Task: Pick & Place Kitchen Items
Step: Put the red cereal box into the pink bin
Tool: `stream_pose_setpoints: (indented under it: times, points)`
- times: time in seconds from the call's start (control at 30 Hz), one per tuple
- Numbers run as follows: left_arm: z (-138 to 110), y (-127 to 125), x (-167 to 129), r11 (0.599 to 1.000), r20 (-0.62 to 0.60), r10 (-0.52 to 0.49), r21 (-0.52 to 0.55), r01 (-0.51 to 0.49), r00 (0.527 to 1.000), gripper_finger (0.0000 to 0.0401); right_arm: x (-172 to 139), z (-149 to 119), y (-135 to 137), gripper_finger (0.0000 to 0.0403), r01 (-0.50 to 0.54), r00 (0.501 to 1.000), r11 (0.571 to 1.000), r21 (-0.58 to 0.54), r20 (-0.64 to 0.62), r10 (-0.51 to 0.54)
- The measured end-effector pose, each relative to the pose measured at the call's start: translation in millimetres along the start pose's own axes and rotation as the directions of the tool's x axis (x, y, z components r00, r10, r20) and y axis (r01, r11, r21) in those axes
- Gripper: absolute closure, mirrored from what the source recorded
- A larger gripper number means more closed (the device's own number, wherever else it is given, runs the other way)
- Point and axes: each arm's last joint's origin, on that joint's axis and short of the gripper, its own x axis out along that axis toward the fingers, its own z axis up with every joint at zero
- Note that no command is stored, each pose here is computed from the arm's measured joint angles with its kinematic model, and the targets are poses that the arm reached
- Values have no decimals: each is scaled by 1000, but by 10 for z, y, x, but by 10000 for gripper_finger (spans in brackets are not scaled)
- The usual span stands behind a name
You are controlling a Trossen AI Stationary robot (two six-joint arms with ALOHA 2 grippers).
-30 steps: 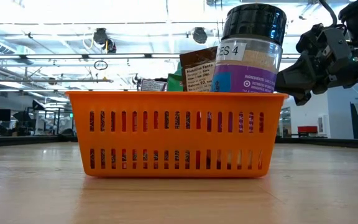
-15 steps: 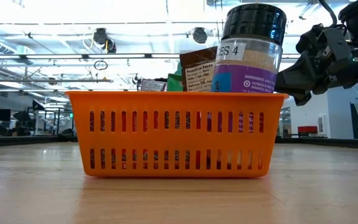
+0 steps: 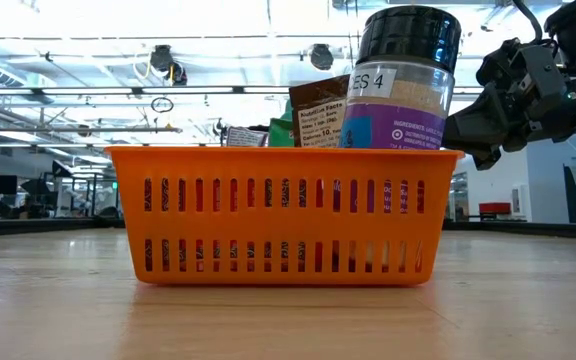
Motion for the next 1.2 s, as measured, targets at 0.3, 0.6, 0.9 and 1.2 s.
stream_pose_setpoints:
  times: [0.3,0.6,0.9,1.2]
  points:
    - [202,31,-213,997,56,-18,72,14,998,400,0,0,0,355,0,1000,1000,0,0,0]
    - [546,79,-464,990,130,-66,135,48,989,401,0,-1,-1,355,0,1000,1000,0,-1,0]
    - [967,205,-705,980,229,-88,195,43,970,401,0,0,1,355,0,1000,1000,1,0,0]
    - [1305,365,-916,965,284,-115,260,39,952,401,0,0,0,355,0,1000,1000,1,0,0]
